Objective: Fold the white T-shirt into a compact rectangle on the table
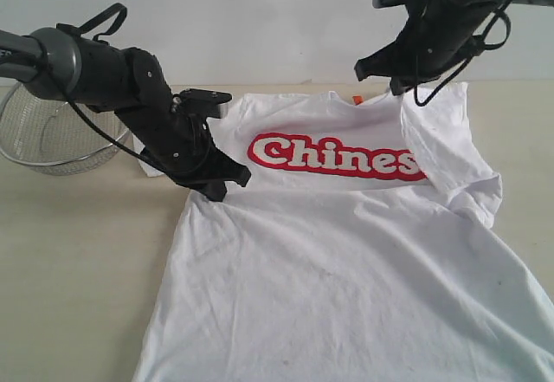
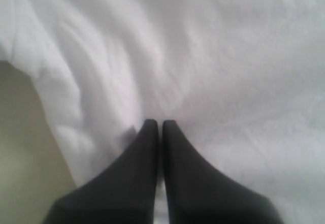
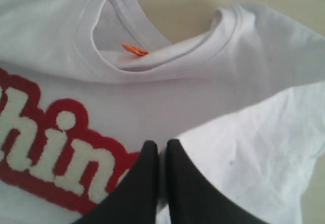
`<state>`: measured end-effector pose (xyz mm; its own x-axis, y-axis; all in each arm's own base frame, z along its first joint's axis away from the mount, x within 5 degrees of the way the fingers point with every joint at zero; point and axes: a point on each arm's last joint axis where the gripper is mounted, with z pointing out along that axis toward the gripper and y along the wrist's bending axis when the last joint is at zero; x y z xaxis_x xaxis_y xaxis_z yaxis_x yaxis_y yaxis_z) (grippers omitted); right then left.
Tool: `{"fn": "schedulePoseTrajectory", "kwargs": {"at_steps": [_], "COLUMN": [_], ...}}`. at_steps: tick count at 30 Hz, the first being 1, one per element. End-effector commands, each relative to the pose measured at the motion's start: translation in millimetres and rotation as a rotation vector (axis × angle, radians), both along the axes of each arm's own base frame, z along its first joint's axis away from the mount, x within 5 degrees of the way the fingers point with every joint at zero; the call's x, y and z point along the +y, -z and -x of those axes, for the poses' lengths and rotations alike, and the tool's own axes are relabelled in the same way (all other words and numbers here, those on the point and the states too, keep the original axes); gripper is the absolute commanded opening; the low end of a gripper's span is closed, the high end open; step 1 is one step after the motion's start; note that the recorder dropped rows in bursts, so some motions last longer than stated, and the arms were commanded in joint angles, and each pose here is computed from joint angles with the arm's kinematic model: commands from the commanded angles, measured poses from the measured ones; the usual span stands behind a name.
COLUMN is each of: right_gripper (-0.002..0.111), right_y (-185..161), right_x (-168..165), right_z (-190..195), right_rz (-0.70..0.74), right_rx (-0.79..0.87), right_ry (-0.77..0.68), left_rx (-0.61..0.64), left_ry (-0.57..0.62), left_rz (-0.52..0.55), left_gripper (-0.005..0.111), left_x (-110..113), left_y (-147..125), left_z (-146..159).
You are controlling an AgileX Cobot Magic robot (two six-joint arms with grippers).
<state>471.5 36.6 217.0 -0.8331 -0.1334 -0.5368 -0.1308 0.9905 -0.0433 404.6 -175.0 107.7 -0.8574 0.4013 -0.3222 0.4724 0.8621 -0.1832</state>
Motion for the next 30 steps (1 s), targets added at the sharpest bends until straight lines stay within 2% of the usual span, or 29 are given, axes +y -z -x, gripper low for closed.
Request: {"fn": "schedulePoseTrajectory", "kwargs": {"at_steps": [1, 6, 8, 10, 14, 15, 17, 19, 21, 23, 25, 30], "right_gripper": [0.000, 0.000, 0.006, 0.019, 0.064, 0.066, 0.060, 0.047, 0.029, 0.003, 0.000, 0.000], "right_y": [38, 50, 50, 46, 23, 16, -5, -23, -39, -50, -57, -62], "right_x": [2, 2, 2, 2, 2, 2, 1, -3, -7, -13, -17, -16], "right_z": [-12, -16, -16, -14, -11, -9, -4, 2, 12, 23, 32, 47], "right_rz": [-0.006, 0.003, 0.024, 0.026, 0.023, 0.024, 0.032, 0.054, 0.097, 0.171, 0.207, 0.186], "right_rx": [0.119, 0.115, 0.121, 0.124, 0.121, 0.130, 0.136, 0.149, 0.175, 0.231, 0.279, 0.295], "right_ry": [0.020, 0.006, -0.030, -0.034, -0.033, -0.033, -0.026, -0.019, -0.016, -0.029, -0.028, -0.030], "left_rx": [0.069, 0.068, 0.067, 0.065, 0.064, 0.060, 0.057, 0.049, 0.034, 0.005, -0.033, -0.124], "left_ry": [0.038, 0.040, 0.039, 0.039, 0.042, 0.041, 0.040, 0.040, 0.045, 0.049, 0.052, 0.119], "left_rz": [-0.012, -0.012, -0.012, -0.012, -0.013, -0.012, -0.012, -0.011, -0.009, -0.003, 0.005, 0.044], "left_gripper": [0.005, 0.005, 0.005, 0.005, 0.005, 0.005, 0.005, 0.005, 0.005, 0.005, 0.005, 0.005], "left_x": [-2, -2, -3, -3, -3, -3, -3, -3, -3, -3, -3, -7], "left_y": [15, 15, 15, 15, 15, 15, 14, 13, 7, -1, -12, -37], "left_z": [8, 8, 7, 7, 7, 7, 7, 6, 6, 4, 3, 0]}}
